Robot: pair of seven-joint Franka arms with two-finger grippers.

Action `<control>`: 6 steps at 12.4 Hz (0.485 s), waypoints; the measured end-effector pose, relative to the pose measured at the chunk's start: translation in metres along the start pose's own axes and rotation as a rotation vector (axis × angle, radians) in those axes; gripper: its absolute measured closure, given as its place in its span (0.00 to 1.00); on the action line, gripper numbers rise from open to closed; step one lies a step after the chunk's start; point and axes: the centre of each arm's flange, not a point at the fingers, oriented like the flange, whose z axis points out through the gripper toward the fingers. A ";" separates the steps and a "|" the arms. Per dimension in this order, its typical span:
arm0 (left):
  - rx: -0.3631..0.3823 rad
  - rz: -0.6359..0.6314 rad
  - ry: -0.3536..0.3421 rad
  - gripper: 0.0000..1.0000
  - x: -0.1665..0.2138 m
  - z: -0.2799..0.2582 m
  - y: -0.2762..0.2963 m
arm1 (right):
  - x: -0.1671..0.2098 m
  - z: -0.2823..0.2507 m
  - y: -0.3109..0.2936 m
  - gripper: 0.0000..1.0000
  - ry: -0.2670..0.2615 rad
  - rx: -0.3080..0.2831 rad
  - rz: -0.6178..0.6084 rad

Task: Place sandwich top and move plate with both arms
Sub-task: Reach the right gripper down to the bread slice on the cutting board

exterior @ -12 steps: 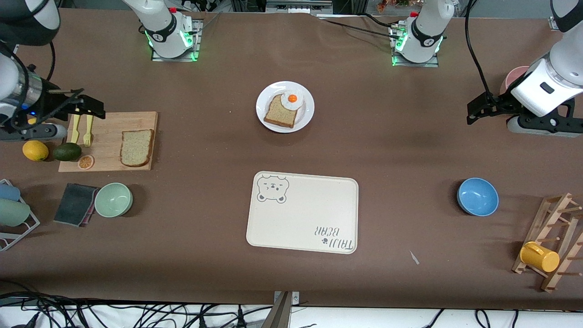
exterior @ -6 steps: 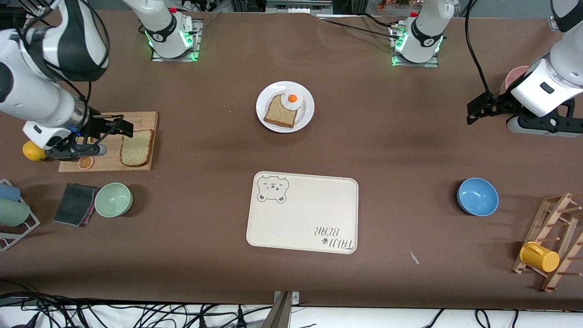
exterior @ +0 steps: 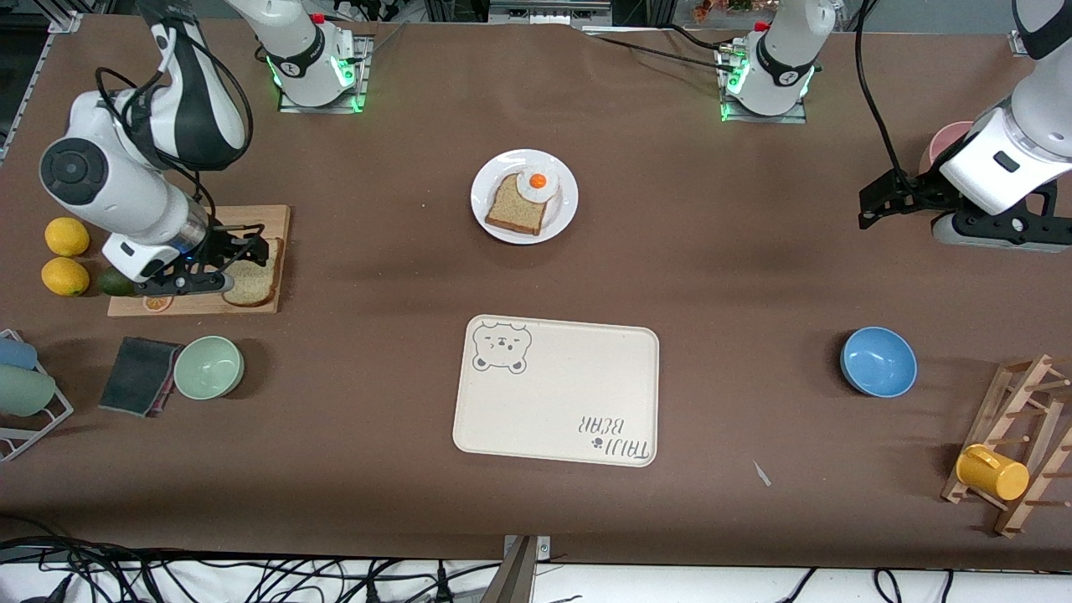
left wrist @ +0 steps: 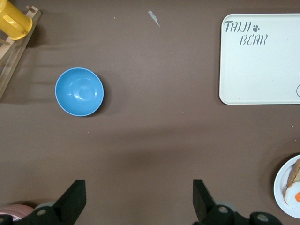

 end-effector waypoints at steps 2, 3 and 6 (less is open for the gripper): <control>0.000 0.000 0.000 0.00 0.000 0.000 0.000 | 0.003 0.022 -0.001 0.64 -0.016 -0.009 -0.013; 0.000 0.000 0.000 0.00 0.000 0.000 0.000 | 0.004 0.031 -0.001 0.74 -0.024 -0.012 -0.019; 0.000 0.000 0.000 0.00 0.000 0.000 0.000 | 0.000 0.061 -0.009 0.74 -0.032 -0.036 -0.046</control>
